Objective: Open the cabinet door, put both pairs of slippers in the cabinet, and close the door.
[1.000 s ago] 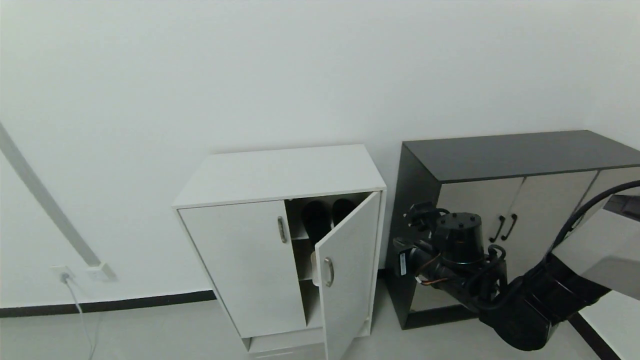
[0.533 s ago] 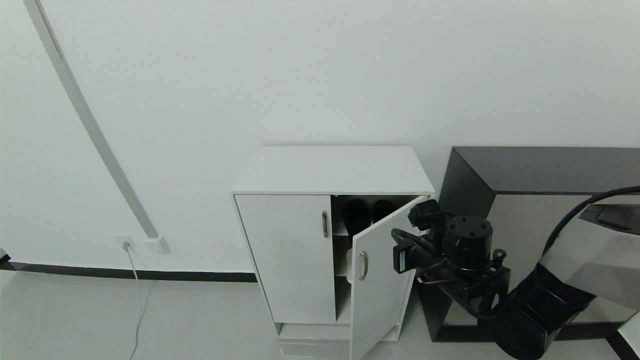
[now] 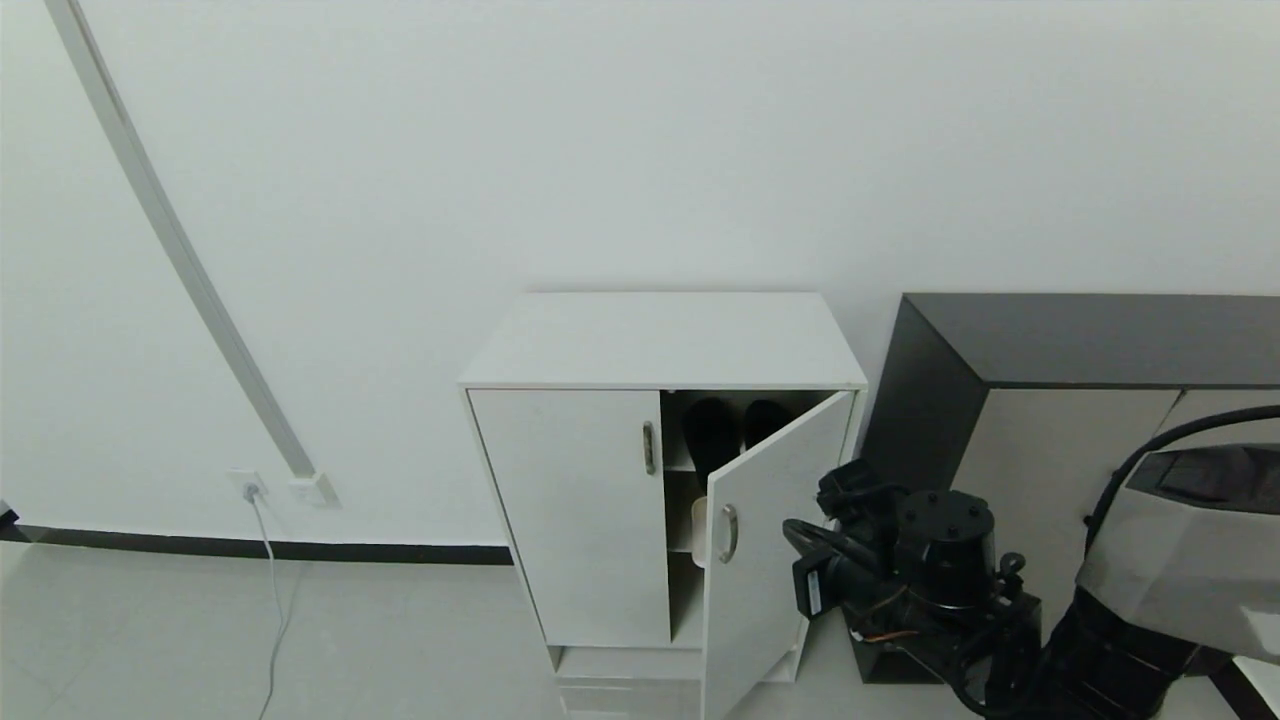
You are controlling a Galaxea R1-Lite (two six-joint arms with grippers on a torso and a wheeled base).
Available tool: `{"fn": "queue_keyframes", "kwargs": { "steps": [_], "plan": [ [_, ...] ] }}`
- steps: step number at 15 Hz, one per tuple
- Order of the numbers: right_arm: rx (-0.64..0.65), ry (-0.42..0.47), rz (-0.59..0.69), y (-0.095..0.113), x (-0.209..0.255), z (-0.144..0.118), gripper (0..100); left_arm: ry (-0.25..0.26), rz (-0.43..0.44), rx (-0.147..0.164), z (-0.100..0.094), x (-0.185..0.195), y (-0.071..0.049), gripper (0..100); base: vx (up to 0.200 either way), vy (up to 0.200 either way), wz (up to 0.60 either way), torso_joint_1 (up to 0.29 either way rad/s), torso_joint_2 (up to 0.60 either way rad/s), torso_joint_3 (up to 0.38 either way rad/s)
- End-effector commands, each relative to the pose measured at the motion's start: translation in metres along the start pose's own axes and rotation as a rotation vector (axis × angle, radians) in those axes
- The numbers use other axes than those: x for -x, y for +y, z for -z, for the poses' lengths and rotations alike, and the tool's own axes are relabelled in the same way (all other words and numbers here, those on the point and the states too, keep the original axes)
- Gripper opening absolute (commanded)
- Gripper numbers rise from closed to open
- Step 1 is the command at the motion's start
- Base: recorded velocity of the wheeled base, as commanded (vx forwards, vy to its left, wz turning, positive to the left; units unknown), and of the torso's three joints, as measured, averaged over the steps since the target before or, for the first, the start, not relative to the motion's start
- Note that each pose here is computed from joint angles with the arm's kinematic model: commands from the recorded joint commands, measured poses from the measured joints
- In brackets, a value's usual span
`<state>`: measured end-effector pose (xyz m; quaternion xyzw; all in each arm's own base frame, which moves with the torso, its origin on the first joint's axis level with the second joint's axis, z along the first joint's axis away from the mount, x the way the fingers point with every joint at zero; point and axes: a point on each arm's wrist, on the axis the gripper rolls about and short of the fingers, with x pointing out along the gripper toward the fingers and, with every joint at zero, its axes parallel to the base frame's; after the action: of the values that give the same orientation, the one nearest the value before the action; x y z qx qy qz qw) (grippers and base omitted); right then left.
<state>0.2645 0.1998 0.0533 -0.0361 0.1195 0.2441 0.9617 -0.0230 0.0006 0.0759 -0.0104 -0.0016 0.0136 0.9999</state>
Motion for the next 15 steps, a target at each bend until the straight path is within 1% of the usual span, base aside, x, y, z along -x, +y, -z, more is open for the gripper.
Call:
{"fn": "queue_keyframes", "kwargs": {
  "steps": [1, 6, 8, 15],
  "plan": [
    [0.01, 0.039, -0.011, 0.004, 0.004, 0.012, 0, 0.001, 0.0, -0.001, 0.0, 0.0, 0.0, 0, 0.2, 0.0, 0.0, 0.007, 0.0, 0.007],
    [0.012, 0.037, -0.022, 0.007, 0.002, 0.015, 0, 0.001, 0.0, 0.002, 0.0, 0.0, 0.0, 0, 0.2, 0.0, 0.0, 0.001, 0.0, 0.004],
    [0.01, 0.028, -0.018, 0.006, 0.0, 0.013, 0, 0.001, 0.0, 0.002, 0.0, 0.0, 0.0, 0, 0.0, 0.0, 0.0, 0.0, 0.0, 0.0],
    [0.002, 0.016, -0.008, 0.008, -0.035, 0.024, 0, 0.003, -0.005, 0.004, 0.0, 0.0, 0.0, 0, 0.0, 0.0, 0.0, 0.0, 0.0, 0.0]
  ]
}}
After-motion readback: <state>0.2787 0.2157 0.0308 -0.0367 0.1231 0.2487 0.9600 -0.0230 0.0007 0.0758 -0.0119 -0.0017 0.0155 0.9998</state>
